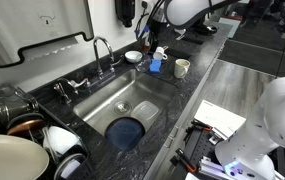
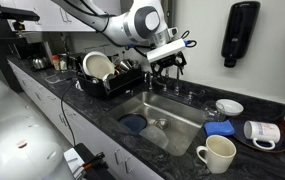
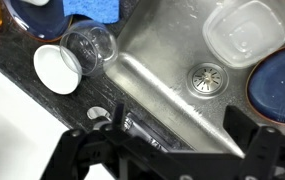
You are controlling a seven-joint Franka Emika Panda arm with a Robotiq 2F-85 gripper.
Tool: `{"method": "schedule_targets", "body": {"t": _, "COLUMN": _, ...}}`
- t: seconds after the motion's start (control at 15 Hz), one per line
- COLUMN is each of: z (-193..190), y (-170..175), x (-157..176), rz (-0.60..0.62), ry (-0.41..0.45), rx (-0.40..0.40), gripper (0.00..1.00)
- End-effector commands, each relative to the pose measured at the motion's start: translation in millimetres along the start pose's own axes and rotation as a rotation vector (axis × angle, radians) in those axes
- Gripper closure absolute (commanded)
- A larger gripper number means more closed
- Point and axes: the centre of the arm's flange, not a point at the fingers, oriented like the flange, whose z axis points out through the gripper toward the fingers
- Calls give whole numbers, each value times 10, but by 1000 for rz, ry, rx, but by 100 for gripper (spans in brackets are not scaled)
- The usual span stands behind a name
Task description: Turn the faucet handle on the right
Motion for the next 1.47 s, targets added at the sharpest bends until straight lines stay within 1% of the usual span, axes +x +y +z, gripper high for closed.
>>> {"method": "schedule_targets", "body": {"t": 0.0, "z": 31, "y": 1, "x": 15, "rz": -15, "ry": 1, "rx": -1, "gripper": 0}}
{"method": "schedule_targets", "body": {"t": 0.27, "z": 33, "y": 12, "x": 31, "rz": -27, "ry": 4, "rx": -5, "gripper": 0}}
{"method": "schedule_targets", "body": {"t": 0.4, "z": 174, "y": 151, "x": 62, "rz": -135, "ry": 38, "rx": -10, "gripper": 0}}
{"method": "schedule_targets", "body": {"t": 0.6, "z": 310, "y": 363, "x": 127, "rz": -295, "ry": 71, "rx": -49, "gripper": 0}}
{"method": "schedule_targets", "body": {"t": 0.87, "z": 535, "y": 732, "x": 259, "rz": -462, "ry": 133, "rx": -95, "gripper": 0}}
{"method": "schedule_targets", "body": {"t": 1.13, "z": 786, "y": 1064, "x": 439, "rz": -616, "ry": 188, "rx": -73, "gripper": 0}}
{"method": "schedule_targets", "body": {"t": 1.27, "z": 914, "y": 1164, "x": 520, "rz": -660, "ry": 204, "rx": -52, "gripper": 0}}
{"method": "schedule_targets", "body": {"t": 1.4, "z": 1067, "y": 1269, "x": 559, "rz": -677, "ry": 200, "rx": -39, "gripper": 0}}
